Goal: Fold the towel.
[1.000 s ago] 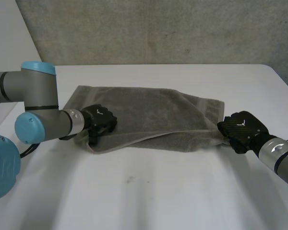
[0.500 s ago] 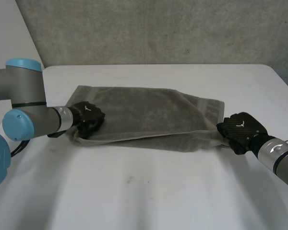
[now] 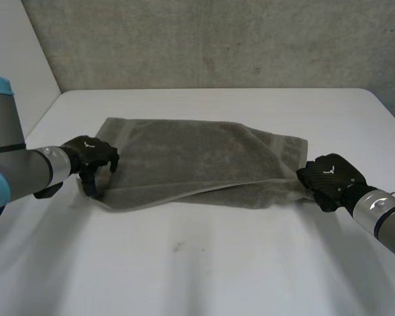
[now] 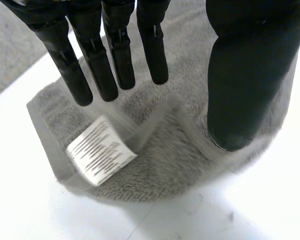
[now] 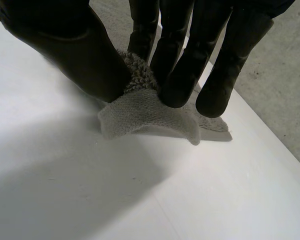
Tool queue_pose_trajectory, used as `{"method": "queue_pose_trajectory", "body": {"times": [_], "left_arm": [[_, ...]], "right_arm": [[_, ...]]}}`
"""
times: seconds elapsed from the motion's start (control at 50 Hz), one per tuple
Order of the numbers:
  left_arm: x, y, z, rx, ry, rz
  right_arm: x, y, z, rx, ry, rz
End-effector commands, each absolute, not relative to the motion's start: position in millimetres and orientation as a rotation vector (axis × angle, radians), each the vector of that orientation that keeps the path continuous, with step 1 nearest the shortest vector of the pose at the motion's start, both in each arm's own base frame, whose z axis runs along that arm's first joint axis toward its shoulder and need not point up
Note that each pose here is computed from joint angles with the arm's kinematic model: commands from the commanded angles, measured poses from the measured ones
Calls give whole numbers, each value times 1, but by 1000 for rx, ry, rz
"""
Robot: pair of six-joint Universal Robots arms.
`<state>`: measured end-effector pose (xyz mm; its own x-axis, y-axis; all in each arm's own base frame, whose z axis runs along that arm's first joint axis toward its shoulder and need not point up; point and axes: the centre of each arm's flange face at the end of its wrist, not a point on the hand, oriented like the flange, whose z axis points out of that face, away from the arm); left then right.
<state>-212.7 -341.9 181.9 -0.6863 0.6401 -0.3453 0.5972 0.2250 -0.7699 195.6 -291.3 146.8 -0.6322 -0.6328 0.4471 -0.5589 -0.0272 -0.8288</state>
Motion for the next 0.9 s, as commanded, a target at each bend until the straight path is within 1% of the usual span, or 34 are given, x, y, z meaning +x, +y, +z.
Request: {"method": "queue_pose_trajectory", "body": {"times": [0.02,0.24,0.34,0.62,0.9], "left_arm": [[-215,-323,182,-1231,-2333,1478],[-201,-316,174,-1193,-2304,1396],[-192,-318,171,-1236,-2300,1403],[-187,-312,146,-1507,-2234,1467],[-186,-322,131,-1555,-2208,1565]], "right_arm": [[197,-290,146,-1333,2141,-1768],[196,-289,146,-1341,2140,-1768],[196,-289,146,-1341,2140,-1768],[196,-289,145,-1339,2142,-1765],[196,-289,143,-1339,2147,-1754]]}}
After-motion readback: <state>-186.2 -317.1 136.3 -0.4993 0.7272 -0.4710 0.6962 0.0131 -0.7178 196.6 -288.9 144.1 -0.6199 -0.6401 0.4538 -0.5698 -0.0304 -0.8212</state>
